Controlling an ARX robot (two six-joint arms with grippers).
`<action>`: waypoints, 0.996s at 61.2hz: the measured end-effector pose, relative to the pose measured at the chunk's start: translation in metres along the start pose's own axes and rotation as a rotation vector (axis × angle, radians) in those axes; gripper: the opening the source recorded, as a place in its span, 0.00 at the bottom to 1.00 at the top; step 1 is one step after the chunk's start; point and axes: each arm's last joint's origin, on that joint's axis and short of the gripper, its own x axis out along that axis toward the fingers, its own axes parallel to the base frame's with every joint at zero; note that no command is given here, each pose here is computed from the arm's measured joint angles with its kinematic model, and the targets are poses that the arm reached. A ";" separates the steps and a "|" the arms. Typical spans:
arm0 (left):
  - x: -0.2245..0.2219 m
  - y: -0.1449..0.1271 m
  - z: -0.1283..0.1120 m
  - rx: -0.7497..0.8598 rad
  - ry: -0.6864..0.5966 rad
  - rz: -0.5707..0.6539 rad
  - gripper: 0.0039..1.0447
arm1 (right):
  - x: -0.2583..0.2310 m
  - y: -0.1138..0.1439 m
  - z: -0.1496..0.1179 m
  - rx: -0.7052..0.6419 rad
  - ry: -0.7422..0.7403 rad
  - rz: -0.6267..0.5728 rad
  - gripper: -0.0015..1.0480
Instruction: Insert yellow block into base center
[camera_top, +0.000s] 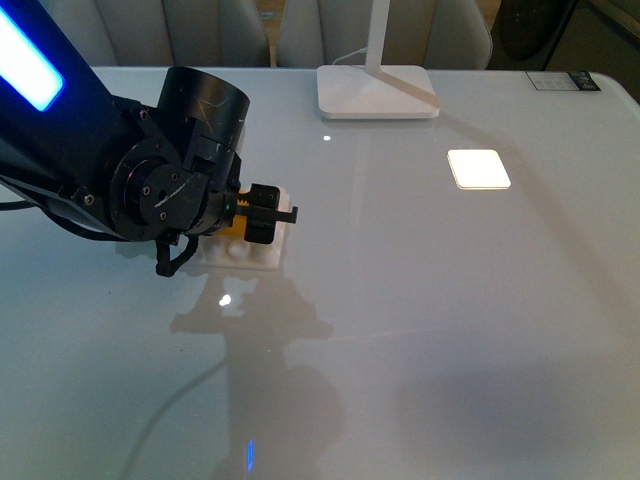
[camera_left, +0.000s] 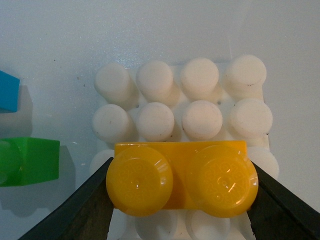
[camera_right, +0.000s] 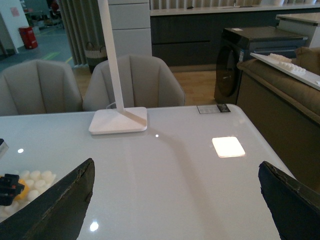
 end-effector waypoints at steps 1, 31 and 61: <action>0.000 0.000 0.000 0.003 0.000 0.000 0.61 | 0.000 0.000 0.000 0.000 0.000 0.000 0.92; -0.001 0.001 -0.015 0.067 0.028 0.008 0.61 | 0.000 0.000 0.000 0.000 0.000 0.000 0.92; 0.005 -0.003 -0.011 0.055 0.100 0.007 0.61 | 0.000 0.000 0.000 0.000 0.000 0.000 0.92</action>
